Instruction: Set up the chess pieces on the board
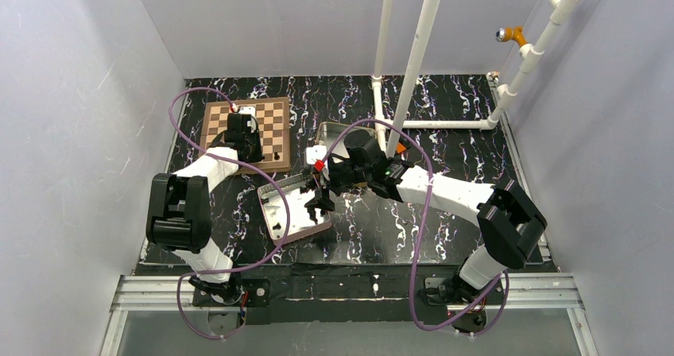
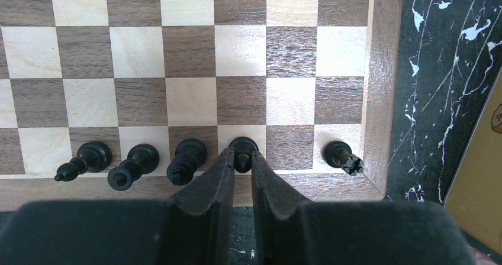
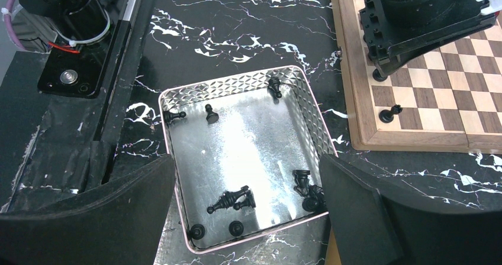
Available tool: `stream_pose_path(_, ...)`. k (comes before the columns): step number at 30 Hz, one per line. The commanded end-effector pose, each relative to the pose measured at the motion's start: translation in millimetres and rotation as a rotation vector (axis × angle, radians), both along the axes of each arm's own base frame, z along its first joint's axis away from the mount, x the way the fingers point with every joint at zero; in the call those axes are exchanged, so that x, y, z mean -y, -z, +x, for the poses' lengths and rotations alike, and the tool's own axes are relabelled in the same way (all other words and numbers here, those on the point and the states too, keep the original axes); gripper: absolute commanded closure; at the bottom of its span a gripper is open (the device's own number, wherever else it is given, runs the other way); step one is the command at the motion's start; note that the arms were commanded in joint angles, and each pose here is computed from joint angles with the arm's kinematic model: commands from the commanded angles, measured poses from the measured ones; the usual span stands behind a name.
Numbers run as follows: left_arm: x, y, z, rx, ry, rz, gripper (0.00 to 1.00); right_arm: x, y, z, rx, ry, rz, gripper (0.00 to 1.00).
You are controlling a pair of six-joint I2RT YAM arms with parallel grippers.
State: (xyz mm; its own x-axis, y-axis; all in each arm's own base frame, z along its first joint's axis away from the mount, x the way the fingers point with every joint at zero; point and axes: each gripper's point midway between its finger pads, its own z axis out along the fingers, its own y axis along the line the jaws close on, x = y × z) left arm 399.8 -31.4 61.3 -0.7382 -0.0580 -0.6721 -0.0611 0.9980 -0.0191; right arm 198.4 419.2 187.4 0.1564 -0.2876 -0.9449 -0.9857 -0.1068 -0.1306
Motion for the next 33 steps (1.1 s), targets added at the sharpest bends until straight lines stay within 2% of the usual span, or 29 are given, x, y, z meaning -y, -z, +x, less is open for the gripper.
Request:
stream_pose_path(1,-6.8,-20.5,-1.5,0.034,-0.019,0.020,0.93,-7.1,-21.4,4.8,0.032,-0.012,0.061,0.02)
stream_pose_path(9,-5.6,-20.8,-2.6,0.032,-0.011,0.017,0.92,-7.2,-21.5,4.0,0.028,-0.014,0.063,0.02)
stream_pose_path(25,-4.3,-21.1,0.2,0.030,-0.007,0.011,0.80,-6.5,-21.0,3.8,0.027,-0.013,0.061,0.02)
stream_pose_path(33,-2.1,-25.4,2.6,0.039,0.000,0.002,0.78,-6.1,-20.1,3.7,0.027,-0.011,0.058,0.02)
